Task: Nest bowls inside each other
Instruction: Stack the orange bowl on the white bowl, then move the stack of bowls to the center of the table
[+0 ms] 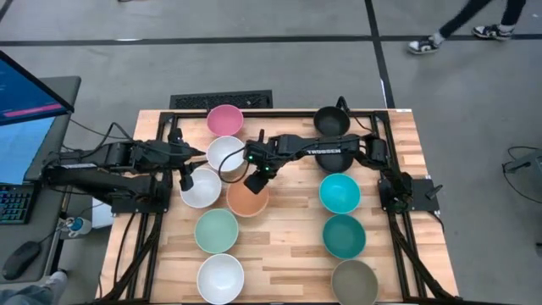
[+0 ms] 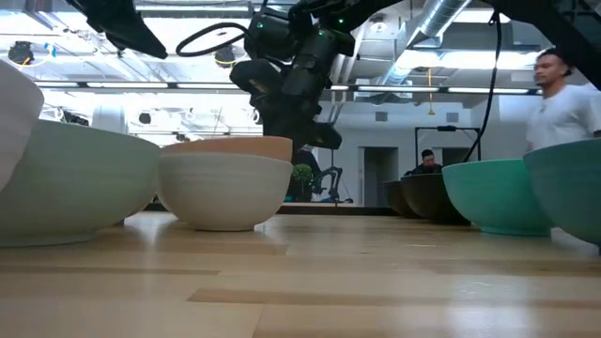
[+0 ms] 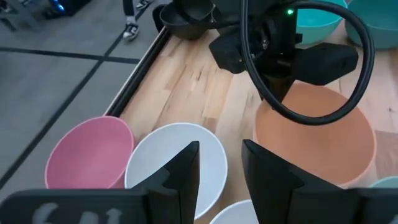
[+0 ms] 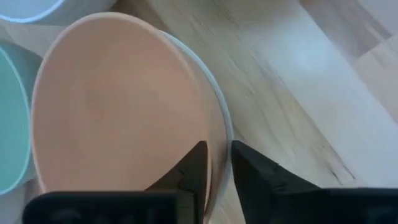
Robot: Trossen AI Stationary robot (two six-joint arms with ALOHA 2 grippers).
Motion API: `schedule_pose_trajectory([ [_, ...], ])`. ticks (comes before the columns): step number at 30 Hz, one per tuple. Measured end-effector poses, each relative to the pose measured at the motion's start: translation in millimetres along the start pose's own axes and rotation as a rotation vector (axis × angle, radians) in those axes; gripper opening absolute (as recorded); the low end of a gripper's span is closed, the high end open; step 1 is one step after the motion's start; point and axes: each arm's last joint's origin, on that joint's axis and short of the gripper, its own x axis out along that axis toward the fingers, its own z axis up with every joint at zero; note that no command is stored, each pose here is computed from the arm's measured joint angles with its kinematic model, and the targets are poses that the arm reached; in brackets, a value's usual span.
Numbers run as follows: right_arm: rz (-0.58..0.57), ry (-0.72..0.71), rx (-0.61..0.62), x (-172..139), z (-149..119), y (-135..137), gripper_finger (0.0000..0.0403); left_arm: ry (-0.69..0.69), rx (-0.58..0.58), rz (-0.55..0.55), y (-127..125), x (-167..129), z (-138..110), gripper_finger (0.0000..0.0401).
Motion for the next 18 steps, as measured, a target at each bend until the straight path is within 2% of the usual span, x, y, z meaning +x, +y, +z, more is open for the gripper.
schedule_pose_trajectory([
  [11,-0.007,0.019,0.018,0.1,-2.1,-0.1,0.0169,-0.03,0.002,0.0,-0.1,0.0,3.1,0.0112],
  [18,0.041,-0.017,-0.012,-10.8,1.6,16.0,0.0225,-0.034,-0.017,-0.001,-0.1,0.0,3.5,0.0112],
])
